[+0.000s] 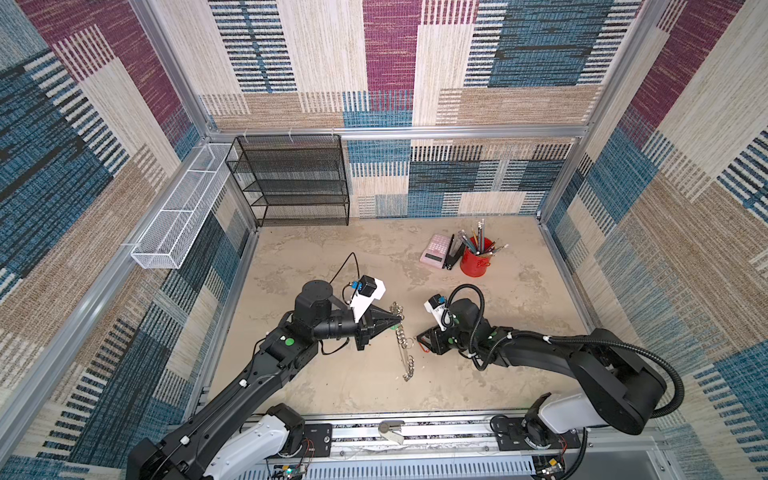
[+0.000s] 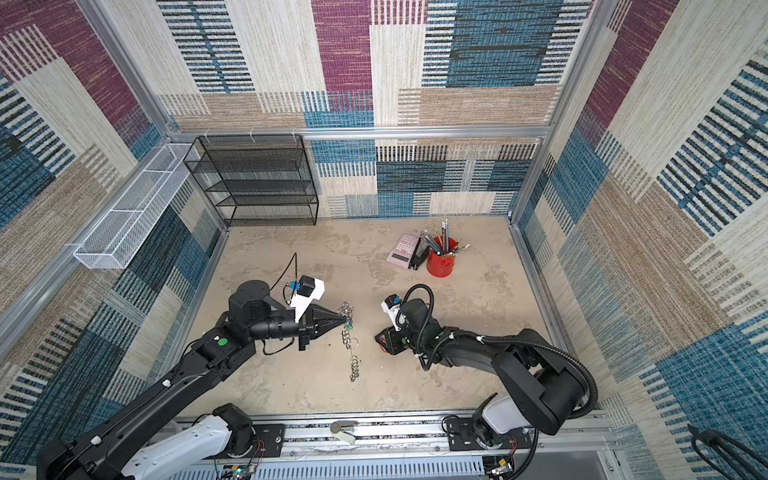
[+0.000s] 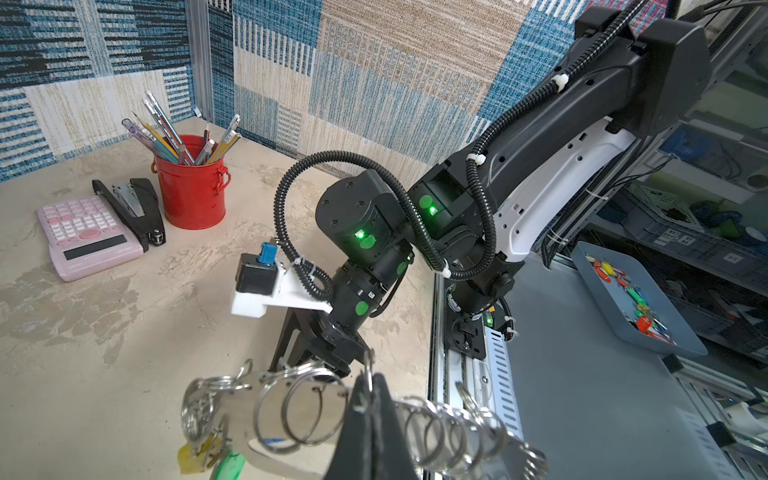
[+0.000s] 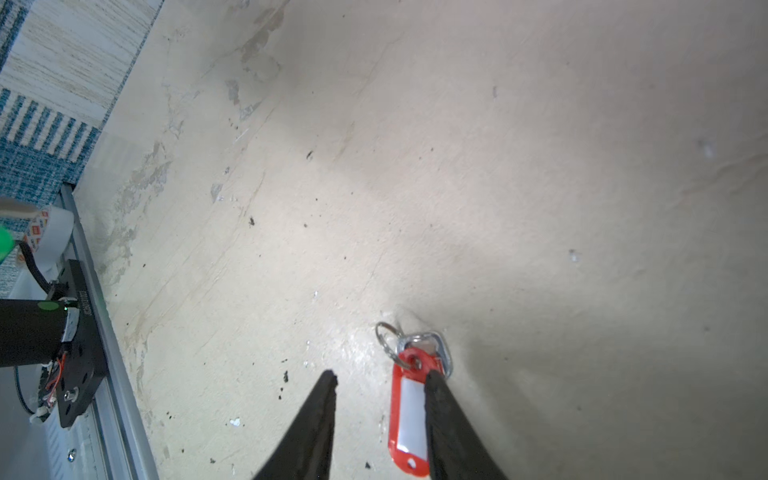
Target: Put the keys on the keyring
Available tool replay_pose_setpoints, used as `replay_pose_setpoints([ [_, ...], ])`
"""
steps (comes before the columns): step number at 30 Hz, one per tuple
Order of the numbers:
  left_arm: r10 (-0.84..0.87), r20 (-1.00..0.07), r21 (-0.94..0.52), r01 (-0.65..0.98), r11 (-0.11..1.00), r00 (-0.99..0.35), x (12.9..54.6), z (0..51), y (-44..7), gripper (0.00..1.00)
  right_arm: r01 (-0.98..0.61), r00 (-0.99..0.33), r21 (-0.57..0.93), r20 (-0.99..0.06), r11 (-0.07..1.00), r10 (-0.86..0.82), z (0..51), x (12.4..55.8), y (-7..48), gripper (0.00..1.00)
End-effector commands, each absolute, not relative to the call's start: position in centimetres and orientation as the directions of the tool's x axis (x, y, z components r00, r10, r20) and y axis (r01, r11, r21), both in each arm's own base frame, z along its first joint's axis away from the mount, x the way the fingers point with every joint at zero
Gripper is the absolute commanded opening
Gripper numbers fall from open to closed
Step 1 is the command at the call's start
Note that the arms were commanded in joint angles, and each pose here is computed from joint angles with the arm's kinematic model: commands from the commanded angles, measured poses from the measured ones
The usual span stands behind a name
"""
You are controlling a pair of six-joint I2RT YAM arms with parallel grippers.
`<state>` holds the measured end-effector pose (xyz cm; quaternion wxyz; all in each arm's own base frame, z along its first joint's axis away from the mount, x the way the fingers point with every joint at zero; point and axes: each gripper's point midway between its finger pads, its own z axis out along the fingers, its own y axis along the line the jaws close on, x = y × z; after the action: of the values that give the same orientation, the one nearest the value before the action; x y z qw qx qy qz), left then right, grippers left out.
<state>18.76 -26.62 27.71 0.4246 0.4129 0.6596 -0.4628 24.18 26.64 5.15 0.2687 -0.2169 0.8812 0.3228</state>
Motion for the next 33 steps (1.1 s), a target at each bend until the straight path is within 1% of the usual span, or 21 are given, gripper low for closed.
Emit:
replay_pose_setpoints([
  [1, 0.138, -0.955, -0.232, 0.950, 0.209, -0.263, 18.7, 28.3, -26.8, 0.00, -0.599, -0.713, 0.417, -0.667, 0.683, -0.218, 5.7, 24.8, 27.2, 0.38],
  [6, 0.137, -0.955, -0.231, 0.950, 0.209, -0.263, 18.7, 28.3, -26.8, 0.00, -0.593, -0.710, 0.389, -0.665, 0.705, -0.231, 4.9, 25.0, 26.9, 0.36],
  [17, 0.138, -0.955, -0.230, 0.950, 0.209, -0.261, 18.7, 28.3, -26.8, 0.00, -0.602, -0.705, 0.372, -0.664, 0.707, -0.250, 4.2, 25.2, 27.2, 0.28],
  [24, 0.139, -0.955, -0.230, 0.951, 0.209, -0.262, 18.7, 28.3, -26.8, 0.00, -0.602, -0.707, 0.374, -0.660, 0.706, -0.254, 4.0, 25.3, 27.4, 0.21],
  [26, 0.138, -0.955, -0.229, 0.951, 0.208, -0.261, 18.7, 28.3, -26.8, 0.00, -0.602, -0.707, 0.372, -0.660, 0.707, -0.256, 3.9, 25.3, 27.4, 0.17],
  [30, 0.137, -0.956, -0.228, 0.951, 0.207, -0.259, 18.7, 28.3, -26.8, 0.00, -0.601, -0.710, 0.373, -0.655, 0.706, -0.258, 3.8, 25.2, 27.3, 0.14],
  [33, 0.137, -0.956, -0.229, 0.951, 0.207, -0.260, 18.6, 28.3, -26.8, 0.00, -0.599, -0.712, 0.375, -0.654, 0.707, -0.257, 3.6, 25.1, 27.3, 0.09],
])
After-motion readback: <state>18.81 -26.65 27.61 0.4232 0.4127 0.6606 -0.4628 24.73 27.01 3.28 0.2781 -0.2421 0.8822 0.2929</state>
